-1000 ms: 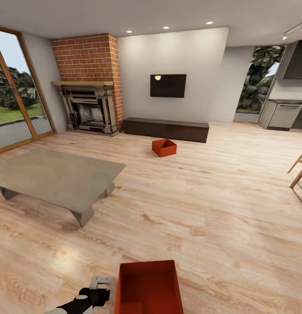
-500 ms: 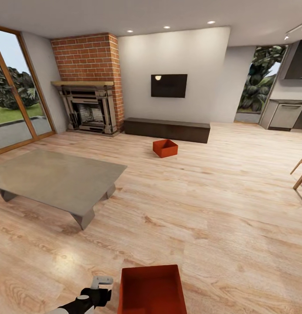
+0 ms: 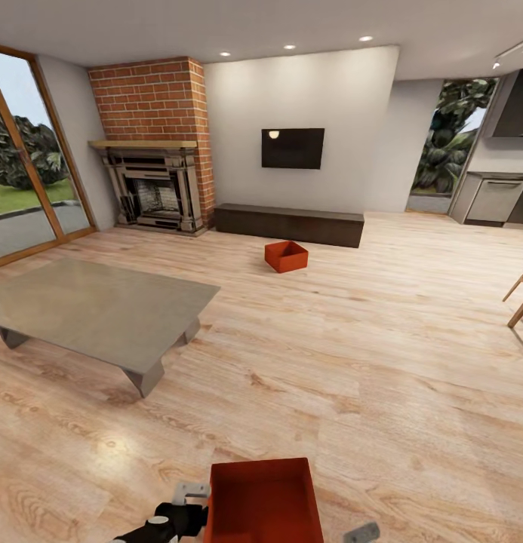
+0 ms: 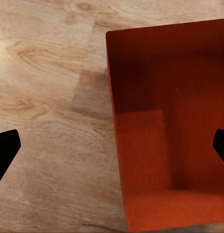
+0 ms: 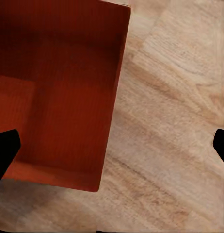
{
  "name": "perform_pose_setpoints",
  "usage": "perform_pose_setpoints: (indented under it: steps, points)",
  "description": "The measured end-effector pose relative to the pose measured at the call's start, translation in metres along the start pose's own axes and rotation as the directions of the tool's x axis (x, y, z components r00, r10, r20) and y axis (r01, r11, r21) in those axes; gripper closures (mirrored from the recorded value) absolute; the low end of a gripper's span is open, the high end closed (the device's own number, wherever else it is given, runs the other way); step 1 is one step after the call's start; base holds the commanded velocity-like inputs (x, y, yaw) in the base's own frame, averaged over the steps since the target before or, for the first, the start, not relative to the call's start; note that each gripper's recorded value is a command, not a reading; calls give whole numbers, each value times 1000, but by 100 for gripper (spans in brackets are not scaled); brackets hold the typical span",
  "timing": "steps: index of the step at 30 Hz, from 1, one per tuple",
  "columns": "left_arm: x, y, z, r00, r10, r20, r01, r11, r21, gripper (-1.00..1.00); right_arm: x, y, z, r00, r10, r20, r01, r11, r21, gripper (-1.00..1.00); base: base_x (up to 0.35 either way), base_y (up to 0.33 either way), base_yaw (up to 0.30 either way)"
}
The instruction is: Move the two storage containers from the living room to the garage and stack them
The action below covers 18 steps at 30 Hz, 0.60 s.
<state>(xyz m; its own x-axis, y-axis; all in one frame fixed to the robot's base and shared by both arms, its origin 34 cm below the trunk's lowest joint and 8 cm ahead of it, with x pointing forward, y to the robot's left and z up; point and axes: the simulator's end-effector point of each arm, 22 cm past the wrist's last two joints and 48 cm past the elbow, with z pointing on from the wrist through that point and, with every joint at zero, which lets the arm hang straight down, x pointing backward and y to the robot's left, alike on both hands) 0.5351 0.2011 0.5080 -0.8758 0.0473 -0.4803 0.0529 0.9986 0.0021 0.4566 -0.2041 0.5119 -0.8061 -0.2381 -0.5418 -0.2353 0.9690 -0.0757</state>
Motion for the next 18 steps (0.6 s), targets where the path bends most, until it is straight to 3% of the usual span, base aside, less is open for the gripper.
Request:
perform_pose_setpoints:
  steps: [6, 9, 12, 16, 17, 18]
  points:
    - [-22, -2, 1, 999, -5, 45, 5, 1000, 2, -100, -95, -24, -15, 999, 29, 45, -32, 998, 61, -100, 0, 0, 0]
    - [-42, -3, 0, 996, -8, 86, 8, 1000, 1, -100, -135, -22, -28, 996, 44, 78, -49, 997, 67, -100, 0, 0, 0]
    - [-79, -3, -2, 989, -17, 146, 17, 1000, 0, -100, -214, -10, -34, 994, 15, 105, -20, 998, 51, -100, 0, 0, 0]
    - [-103, -1, -5, 991, -80, 109, 81, 997, -2, -100, -269, -8, -3, 999, -31, 35, 30, 999, 33, -100, 0, 0, 0]
    - [-114, 9, -8, 988, -125, 94, 129, 991, -38, -100, -271, -5, 17, 998, -11, -54, 11, 1000, -4, -100, 0, 0, 0]
    - [-114, 16, -9, 987, -135, 88, 141, 988, -68, -100, -273, -5, 23, 996, 8, -91, -10, 1000, -18, -100, 0, 0, 0]
